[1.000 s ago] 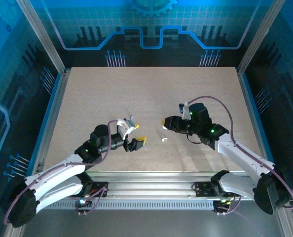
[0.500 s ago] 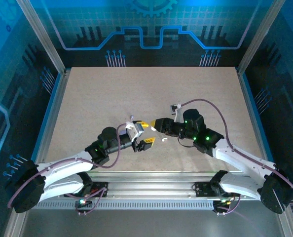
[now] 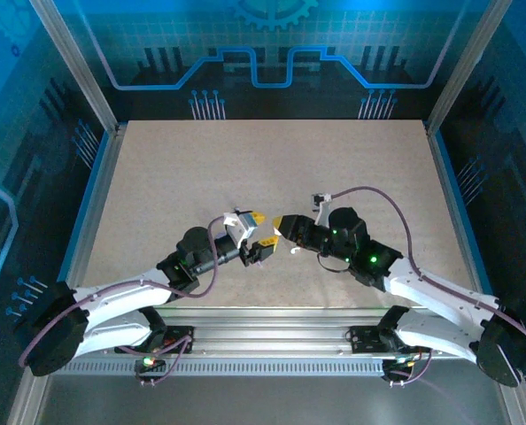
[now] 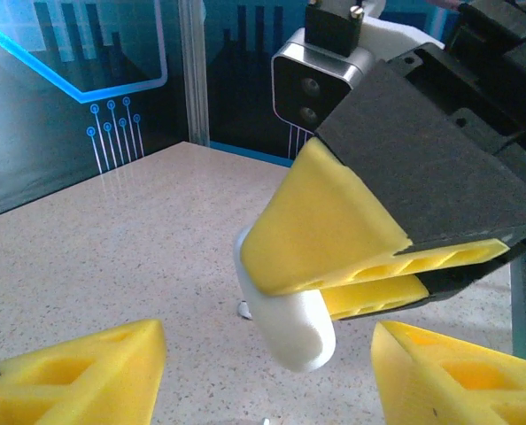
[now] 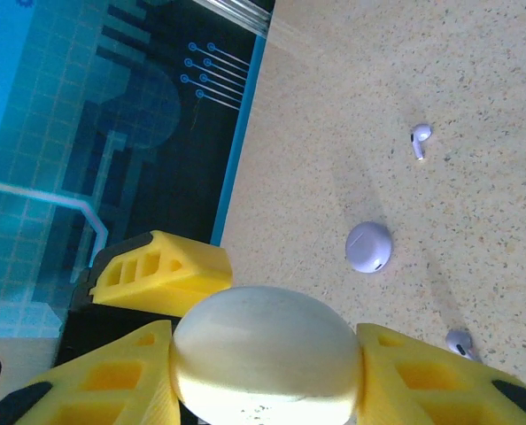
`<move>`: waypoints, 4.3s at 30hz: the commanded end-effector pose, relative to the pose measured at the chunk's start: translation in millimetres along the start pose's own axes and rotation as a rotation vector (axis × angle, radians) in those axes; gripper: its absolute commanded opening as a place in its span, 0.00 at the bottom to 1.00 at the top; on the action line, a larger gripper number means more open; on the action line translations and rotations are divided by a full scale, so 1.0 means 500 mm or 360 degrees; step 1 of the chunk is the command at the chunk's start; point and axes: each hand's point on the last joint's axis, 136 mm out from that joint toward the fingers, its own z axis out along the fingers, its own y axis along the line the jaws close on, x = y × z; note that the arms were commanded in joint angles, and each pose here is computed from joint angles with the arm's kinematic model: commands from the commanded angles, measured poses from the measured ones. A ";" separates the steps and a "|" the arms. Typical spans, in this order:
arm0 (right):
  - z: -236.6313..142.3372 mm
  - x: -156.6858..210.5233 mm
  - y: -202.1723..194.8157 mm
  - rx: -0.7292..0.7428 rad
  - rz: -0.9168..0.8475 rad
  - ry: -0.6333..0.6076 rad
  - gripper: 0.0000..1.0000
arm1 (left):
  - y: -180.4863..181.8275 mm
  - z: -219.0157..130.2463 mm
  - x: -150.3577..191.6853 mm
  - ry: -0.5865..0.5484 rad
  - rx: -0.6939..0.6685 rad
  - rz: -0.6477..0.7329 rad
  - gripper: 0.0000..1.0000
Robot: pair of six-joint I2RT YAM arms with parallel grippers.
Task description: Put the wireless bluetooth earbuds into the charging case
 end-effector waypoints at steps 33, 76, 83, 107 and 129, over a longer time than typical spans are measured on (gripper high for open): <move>0.000 0.005 0.043 -0.0093 0.0005 -0.0054 0.42 | -0.025 0.029 -0.064 -0.0184 0.0107 -0.0091 0.43; -0.180 0.033 0.112 -0.0903 -0.2029 0.0262 0.62 | -0.132 -0.043 -0.153 -0.0245 0.0578 -0.0040 0.27; -0.161 0.017 0.118 -0.0898 -0.2069 0.0310 0.60 | -0.141 -0.053 -0.165 -0.0299 0.0616 -0.0011 0.28; -0.141 0.053 0.167 -0.1192 -0.2110 0.0555 0.23 | -0.136 -0.053 -0.166 -0.0299 0.0594 -0.0004 0.24; -0.158 0.062 0.097 -0.0664 -0.2537 0.0656 0.11 | -0.117 -0.078 -0.064 0.0291 0.0508 0.0399 0.72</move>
